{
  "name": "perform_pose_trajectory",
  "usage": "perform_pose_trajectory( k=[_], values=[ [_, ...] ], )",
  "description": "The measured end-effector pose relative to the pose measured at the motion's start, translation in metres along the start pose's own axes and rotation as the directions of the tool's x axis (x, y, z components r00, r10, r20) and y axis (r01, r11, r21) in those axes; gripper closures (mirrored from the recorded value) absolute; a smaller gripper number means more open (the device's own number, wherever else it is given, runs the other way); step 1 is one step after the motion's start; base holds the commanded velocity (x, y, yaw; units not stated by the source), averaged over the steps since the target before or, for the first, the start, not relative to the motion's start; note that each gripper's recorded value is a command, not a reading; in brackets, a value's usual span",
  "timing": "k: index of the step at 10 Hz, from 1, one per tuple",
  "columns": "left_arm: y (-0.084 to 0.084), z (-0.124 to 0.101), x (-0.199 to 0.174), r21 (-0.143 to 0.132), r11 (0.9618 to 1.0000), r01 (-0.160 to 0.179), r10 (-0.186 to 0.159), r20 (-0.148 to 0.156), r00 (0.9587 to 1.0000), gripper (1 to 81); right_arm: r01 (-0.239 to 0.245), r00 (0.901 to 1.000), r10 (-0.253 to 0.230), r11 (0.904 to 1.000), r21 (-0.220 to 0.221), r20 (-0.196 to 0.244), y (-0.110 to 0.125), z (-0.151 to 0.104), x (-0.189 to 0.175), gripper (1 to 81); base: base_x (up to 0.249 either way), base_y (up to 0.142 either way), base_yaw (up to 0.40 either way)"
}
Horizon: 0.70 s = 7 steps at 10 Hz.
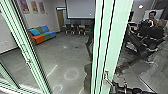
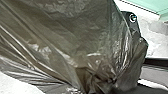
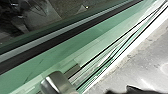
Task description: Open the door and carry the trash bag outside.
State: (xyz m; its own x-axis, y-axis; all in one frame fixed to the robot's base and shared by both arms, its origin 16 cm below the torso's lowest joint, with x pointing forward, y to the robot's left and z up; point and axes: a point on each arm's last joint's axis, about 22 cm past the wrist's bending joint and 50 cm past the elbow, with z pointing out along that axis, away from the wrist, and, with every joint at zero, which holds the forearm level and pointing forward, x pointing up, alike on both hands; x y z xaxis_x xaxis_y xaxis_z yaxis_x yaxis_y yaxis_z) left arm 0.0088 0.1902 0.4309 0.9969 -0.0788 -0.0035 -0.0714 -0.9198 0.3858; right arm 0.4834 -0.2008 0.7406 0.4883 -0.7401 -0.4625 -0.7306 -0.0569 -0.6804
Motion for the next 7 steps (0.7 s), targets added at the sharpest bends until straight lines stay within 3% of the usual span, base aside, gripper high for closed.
perform_pose_trajectory(
  k=[7],
  values=[
    [-0.0048, -0.0005, -0.0027, 0.005, 1.0000, 0.004, -0.004, 0.010, 0.9999, 81.1, 0.014, 0.9996, -0.014, 0.9998, -0.013, 0.026, -0.0017, -0.0011, 0.0003, 1.0, 0.000, 0.000, 0.000]
  ],
)
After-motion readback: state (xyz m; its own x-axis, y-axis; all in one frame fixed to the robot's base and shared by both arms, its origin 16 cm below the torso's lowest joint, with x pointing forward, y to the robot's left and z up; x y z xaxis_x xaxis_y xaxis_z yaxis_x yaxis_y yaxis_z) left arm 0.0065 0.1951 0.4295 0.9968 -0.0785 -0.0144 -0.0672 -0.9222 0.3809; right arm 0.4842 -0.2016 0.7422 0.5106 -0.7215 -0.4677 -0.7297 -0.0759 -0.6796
